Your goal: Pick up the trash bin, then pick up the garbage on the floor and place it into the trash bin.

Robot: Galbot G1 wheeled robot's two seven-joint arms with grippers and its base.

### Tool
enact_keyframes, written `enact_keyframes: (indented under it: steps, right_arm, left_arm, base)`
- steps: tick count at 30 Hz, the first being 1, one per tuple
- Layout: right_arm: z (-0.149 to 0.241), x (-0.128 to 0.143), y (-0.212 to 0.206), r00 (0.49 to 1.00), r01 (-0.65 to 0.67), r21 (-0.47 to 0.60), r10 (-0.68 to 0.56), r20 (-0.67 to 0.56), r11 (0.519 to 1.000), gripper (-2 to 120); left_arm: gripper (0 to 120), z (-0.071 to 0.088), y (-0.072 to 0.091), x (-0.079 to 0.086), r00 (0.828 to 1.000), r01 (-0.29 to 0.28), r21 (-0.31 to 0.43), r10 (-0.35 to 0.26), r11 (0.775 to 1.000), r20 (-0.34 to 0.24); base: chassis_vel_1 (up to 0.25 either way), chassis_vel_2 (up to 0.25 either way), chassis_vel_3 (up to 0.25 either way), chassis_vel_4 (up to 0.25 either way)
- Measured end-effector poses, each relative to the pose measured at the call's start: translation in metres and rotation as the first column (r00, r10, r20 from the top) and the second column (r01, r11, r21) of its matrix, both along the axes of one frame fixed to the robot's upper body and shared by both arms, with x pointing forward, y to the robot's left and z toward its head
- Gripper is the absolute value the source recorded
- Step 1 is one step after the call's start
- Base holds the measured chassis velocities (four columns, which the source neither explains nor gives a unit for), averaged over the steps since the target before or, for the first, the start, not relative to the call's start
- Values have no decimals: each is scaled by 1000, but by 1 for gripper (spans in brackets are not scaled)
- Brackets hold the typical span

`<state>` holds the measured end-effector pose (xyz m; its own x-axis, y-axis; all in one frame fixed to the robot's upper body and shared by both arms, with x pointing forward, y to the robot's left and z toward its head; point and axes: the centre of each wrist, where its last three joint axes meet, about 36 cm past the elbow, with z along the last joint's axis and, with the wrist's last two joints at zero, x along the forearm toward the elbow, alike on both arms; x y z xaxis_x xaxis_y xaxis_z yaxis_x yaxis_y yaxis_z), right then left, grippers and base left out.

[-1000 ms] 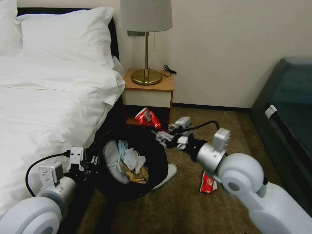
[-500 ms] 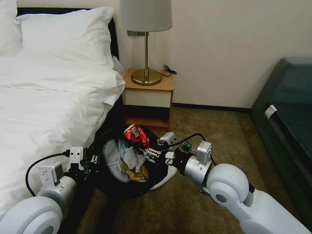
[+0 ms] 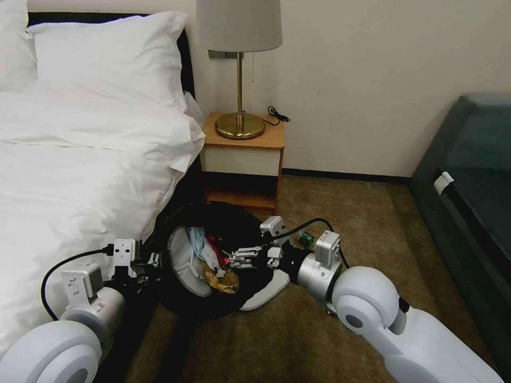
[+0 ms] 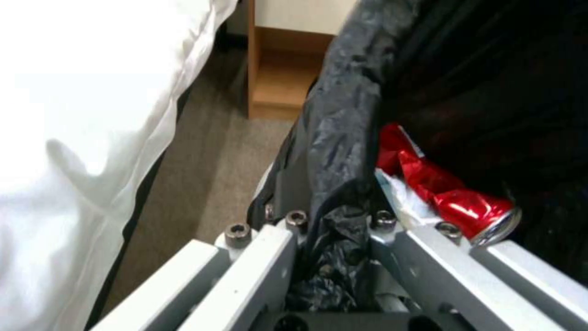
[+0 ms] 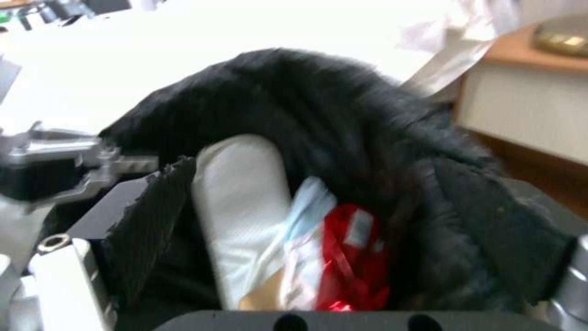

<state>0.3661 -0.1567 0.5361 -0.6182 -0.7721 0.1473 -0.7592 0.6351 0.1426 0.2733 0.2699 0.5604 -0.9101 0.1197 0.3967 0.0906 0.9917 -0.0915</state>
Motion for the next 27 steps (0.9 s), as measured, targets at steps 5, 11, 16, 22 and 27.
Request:
enact_keyframes:
  steps: [5,11,16,22,27]
  right_arm:
    - [9,3,-10,999,32,17,-32,22,999,100]
    - [28,12,-39,988,138,56,-142,67,989,100]
    - [32,21,-63,960,259,67,-264,89,964,100]
    - [23,23,-91,904,418,72,-423,63,906,100]
    - [-9,25,-113,847,531,6,-531,27,847,100]
  left_arm:
    - [2,0,0,0,1000,2,-5,-2,1000,1]
    - [2,1,1,0,1000,-5,-4,5,1000,2]
    - [2,0,2,-1,1000,-13,-4,13,1000,-1]
    - [2,1,5,-2,1000,-30,2,30,1000,2]
    - [2,0,6,-3,999,-38,3,38,999,-3]
  base:
    - [0,0,0,0]
    - [0,0,0,0]
    - [0,0,0,0]
    - [0,0,0,0]
    - [0,0,0,0]
